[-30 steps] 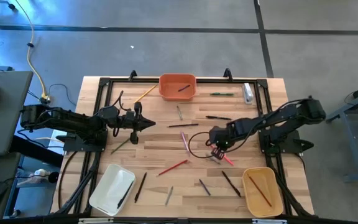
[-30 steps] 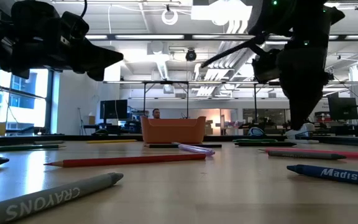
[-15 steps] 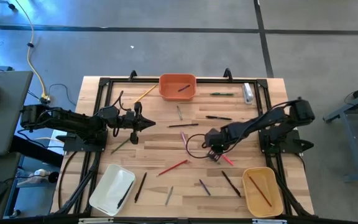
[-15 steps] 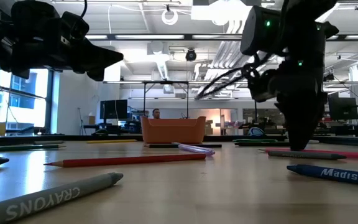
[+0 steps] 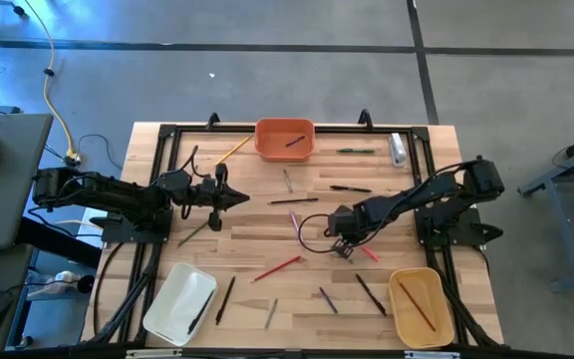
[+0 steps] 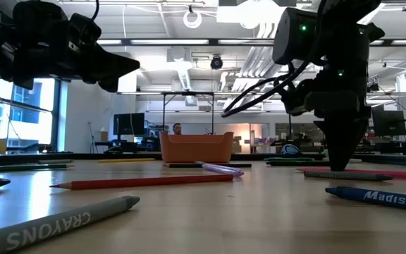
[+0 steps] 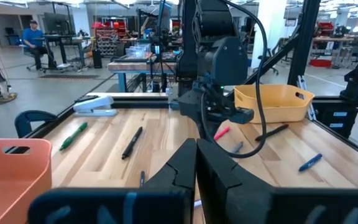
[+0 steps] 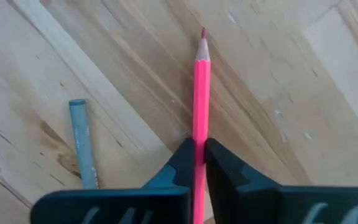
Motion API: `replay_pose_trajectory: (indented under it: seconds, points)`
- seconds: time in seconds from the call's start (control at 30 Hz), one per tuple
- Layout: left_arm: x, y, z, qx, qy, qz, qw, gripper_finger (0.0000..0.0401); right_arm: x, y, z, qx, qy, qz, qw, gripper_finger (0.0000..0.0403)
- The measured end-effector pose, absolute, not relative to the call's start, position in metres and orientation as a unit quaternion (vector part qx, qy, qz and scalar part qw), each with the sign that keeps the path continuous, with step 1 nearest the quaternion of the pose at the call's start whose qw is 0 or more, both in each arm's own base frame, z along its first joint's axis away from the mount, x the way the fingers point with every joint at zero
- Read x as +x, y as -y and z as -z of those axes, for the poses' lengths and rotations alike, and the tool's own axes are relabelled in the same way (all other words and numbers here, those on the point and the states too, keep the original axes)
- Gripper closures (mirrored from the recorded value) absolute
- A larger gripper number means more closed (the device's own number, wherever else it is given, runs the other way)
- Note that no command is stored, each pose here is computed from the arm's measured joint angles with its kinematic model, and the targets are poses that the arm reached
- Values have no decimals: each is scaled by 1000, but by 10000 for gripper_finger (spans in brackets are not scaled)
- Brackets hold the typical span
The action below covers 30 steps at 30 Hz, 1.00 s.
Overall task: Sort crayons/erasers/pens/pencils in bins
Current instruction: Put the pink pencil into the yellow bin
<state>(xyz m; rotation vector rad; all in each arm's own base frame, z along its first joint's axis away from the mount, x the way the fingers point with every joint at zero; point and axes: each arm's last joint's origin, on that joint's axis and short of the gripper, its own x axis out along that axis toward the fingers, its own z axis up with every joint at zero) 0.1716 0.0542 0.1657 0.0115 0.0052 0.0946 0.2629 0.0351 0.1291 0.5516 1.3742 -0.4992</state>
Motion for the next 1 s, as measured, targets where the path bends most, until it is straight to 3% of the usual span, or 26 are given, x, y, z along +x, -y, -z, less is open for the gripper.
replay_pose_trajectory:
  seconds: [0.3, 0.73, 1.0]
  points:
    - [173, -55, -169, 12, 4, -49, 999, 401, 258, -35, -143, 293, -594, 243, 709, 377]
    - [174, -55, -170, 21, 5, -53, 998, 401, 229, -37, -200, 366, -538, 236, 722, 376]
    - [174, -57, -170, 34, 4, -74, 997, 401, 206, -51, -230, 452, -503, 210, 706, 376]
